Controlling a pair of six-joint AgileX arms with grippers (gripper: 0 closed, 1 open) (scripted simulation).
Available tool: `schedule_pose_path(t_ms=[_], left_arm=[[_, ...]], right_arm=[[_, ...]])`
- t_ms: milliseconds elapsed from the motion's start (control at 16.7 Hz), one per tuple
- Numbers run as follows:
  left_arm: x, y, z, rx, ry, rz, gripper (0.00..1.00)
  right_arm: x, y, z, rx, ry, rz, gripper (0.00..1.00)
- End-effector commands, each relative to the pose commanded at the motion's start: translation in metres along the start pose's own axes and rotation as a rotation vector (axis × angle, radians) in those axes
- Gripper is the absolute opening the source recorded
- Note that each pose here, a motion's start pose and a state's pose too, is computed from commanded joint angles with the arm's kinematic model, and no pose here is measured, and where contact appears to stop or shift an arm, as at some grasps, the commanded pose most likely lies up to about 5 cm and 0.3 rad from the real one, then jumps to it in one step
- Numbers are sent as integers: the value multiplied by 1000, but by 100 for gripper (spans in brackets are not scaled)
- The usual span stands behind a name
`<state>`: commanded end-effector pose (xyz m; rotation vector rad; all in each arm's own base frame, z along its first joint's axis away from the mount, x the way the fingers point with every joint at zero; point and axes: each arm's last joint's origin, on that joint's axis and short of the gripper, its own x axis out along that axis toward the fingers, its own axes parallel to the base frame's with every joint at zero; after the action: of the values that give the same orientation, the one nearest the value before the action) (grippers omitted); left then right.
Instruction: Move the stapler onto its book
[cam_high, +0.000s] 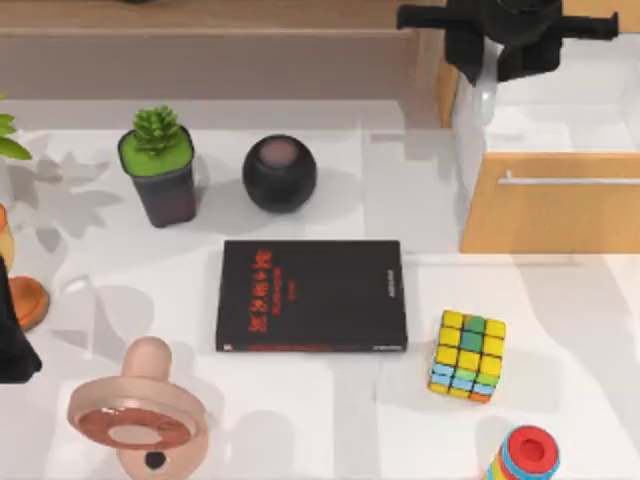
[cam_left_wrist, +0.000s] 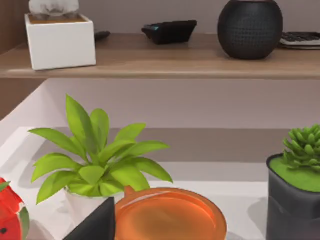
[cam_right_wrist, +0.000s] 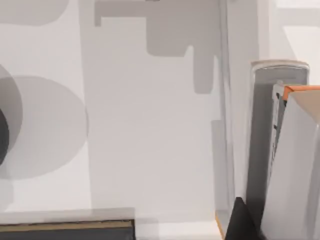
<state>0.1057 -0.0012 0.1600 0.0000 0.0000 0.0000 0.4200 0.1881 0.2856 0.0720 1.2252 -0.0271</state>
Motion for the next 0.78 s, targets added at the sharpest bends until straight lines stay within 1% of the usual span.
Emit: schedule_pose_path(t_ms=[180, 360, 600, 780], left_arm=[[0, 0, 0, 0, 0, 0, 100], [0, 0, 0, 0, 0, 0, 100], [0, 0, 0, 0, 0, 0, 100], [0, 0, 0, 0, 0, 0, 100]], right_arm=[[3, 44, -22, -6, 23, 29, 0], [17, 86, -50, -19, 81, 31, 0], [46, 127, -90, -42, 175, -5, 0], [63, 144, -112, -55, 228, -37, 0]])
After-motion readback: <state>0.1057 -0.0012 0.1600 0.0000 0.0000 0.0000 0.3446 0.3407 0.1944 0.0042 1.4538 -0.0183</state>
